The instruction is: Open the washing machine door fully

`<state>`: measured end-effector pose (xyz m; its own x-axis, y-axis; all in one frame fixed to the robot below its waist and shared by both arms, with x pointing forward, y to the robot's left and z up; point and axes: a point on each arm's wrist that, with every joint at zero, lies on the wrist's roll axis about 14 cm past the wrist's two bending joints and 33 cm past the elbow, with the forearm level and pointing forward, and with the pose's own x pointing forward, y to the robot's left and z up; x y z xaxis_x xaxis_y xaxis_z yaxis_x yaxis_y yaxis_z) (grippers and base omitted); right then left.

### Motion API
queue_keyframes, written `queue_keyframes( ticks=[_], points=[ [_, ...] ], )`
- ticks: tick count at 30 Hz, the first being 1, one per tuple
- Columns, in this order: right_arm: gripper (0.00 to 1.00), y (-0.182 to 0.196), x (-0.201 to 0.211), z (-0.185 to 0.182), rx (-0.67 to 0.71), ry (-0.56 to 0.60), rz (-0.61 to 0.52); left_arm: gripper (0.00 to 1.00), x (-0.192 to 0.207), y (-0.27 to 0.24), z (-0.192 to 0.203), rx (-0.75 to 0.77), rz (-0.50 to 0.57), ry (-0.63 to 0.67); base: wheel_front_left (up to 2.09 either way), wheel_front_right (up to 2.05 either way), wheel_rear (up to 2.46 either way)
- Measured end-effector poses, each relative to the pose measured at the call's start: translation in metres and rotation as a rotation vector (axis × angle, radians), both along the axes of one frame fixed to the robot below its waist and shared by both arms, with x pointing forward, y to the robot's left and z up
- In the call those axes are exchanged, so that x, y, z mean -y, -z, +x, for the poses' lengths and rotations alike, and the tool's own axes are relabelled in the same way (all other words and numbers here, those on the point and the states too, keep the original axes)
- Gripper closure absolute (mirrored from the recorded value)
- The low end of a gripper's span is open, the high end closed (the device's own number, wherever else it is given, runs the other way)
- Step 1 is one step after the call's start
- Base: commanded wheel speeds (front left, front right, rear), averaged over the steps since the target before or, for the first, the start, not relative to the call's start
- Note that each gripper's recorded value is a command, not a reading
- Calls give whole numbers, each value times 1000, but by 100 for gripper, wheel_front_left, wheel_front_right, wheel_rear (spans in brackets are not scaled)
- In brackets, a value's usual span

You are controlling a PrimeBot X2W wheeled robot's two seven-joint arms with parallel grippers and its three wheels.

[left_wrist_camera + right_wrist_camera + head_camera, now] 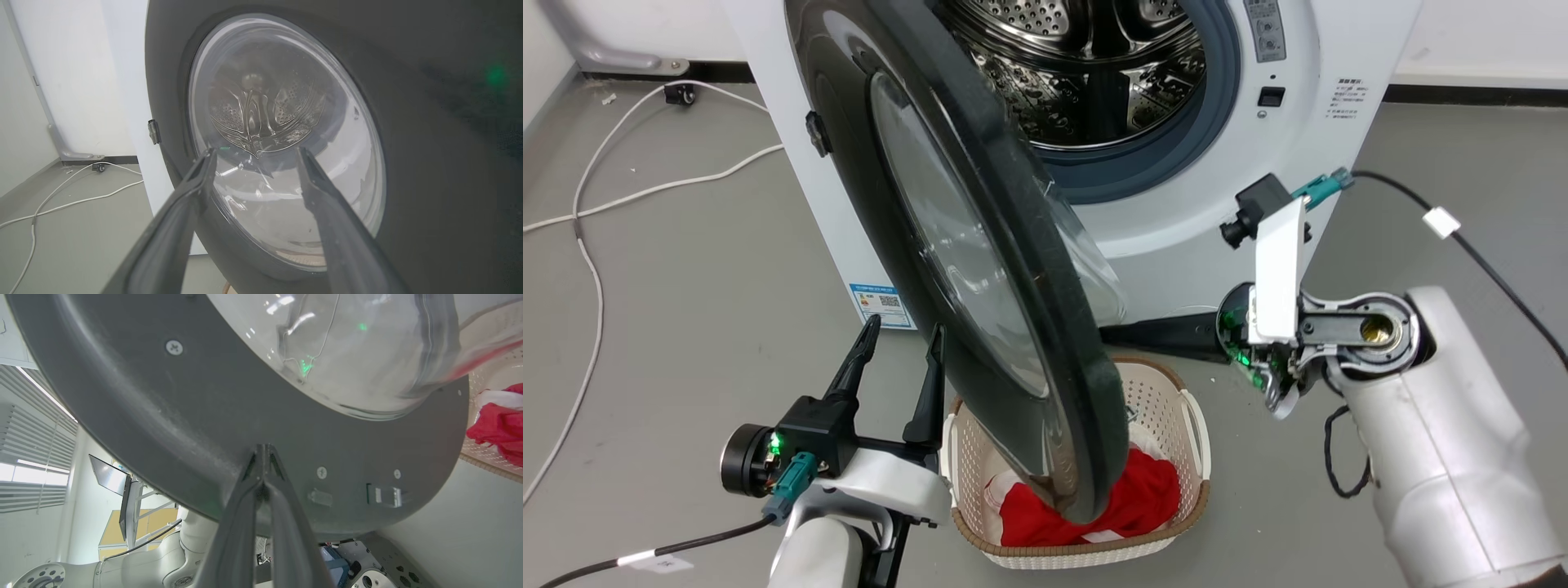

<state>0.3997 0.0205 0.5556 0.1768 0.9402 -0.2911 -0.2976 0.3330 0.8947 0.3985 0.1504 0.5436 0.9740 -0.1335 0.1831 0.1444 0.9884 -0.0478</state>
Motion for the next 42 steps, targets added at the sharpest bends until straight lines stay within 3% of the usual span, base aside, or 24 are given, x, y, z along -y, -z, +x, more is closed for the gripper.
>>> queue_keyframes(
  ticks=[3, 6, 13, 21, 22, 23, 24, 29, 32, 37, 42],
  points=[
    [100, 0, -3, -4, 5, 19, 31, 0, 0, 0, -2, 1, -2, -3, 0, 0, 0],
    [100, -6, 1, 5, 35, 120, 81, 0, -1, 2, -4, -7, -6, -6, 0, 0, 0],
    [100, -14, 56, 39, 98, 538, 231, 0, -3, 3, -7, -8, -12, -18, 0, 0, 0],
    [100, 8, 143, 34, 108, 952, 305, 0, -4, 3, -11, -7, -12, -22, 0, 0, 0],
    [83, 12, 153, 31, 108, 1000, 311, 0, -4, 3, -11, -5, -12, -21, 0, 0, 0],
    [53, 16, 163, 26, 105, 1043, 317, 0, -3, 2, -11, -5, -12, -21, 0, 0, 0],
    [0, 20, 170, 22, 107, 1080, 316, 0, -3, 3, -12, -6, -12, -20, 0, 0, 0],
    [0, 33, 201, 3, 142, 1261, 311, 0, -1, 3, -12, -8, -12, -15, 0, 0, 0],
    [0, 39, 214, -7, 229, 1336, 215, 0, 0, 3, -11, -6, -13, -14, 0, 0, 0],
    [0, 20, 231, -15, 527, 1403, 7, 0, 1, 2, -10, -6, -12, -11, 0, 0, 0],
    [0, -13, 233, -18, 929, 1329, -277, 0, 1, 2, -10, -6, -13, -12, 0, 0, 0]
  ],
)
